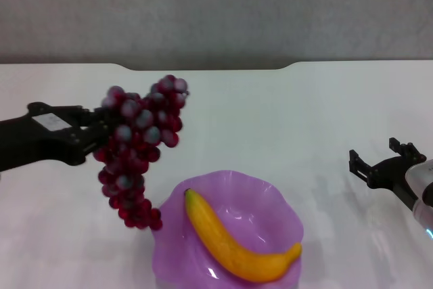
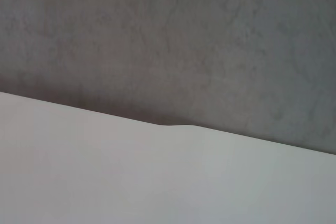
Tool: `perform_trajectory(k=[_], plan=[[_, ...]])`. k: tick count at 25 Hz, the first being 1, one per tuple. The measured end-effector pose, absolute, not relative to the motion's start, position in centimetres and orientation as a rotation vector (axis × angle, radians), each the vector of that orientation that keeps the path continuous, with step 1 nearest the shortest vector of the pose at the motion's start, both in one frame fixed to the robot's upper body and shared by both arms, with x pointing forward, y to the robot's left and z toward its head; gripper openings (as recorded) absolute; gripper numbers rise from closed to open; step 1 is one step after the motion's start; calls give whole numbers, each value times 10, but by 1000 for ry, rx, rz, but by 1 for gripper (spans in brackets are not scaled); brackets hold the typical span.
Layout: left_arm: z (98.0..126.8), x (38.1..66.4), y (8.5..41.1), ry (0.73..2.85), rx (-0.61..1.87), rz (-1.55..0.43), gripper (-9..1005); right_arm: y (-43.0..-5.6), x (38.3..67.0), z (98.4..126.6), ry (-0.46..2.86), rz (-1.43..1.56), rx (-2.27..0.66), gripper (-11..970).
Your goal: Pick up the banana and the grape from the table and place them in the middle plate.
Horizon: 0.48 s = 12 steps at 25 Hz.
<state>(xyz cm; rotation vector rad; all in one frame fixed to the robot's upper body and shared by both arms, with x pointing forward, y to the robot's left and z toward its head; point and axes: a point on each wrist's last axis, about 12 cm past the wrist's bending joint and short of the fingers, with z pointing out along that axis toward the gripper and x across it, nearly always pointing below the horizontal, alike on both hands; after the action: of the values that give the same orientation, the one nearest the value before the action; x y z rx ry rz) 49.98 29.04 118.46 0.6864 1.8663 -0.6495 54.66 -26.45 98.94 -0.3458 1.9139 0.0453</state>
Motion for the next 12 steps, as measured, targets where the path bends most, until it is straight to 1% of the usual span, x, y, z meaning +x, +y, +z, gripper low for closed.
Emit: perform_trajectory(k=[5,10,12], plan=[[1194,495,271,1857,803,-657,188,-265,546,989,1917,45,-346,877],[1209,491,253,1850,880,-669,178,-264,547,989,1916,46,-348,877],[1211,490,244,1844,909,-682,177,-264,548,990,1916,46,-348,877]])
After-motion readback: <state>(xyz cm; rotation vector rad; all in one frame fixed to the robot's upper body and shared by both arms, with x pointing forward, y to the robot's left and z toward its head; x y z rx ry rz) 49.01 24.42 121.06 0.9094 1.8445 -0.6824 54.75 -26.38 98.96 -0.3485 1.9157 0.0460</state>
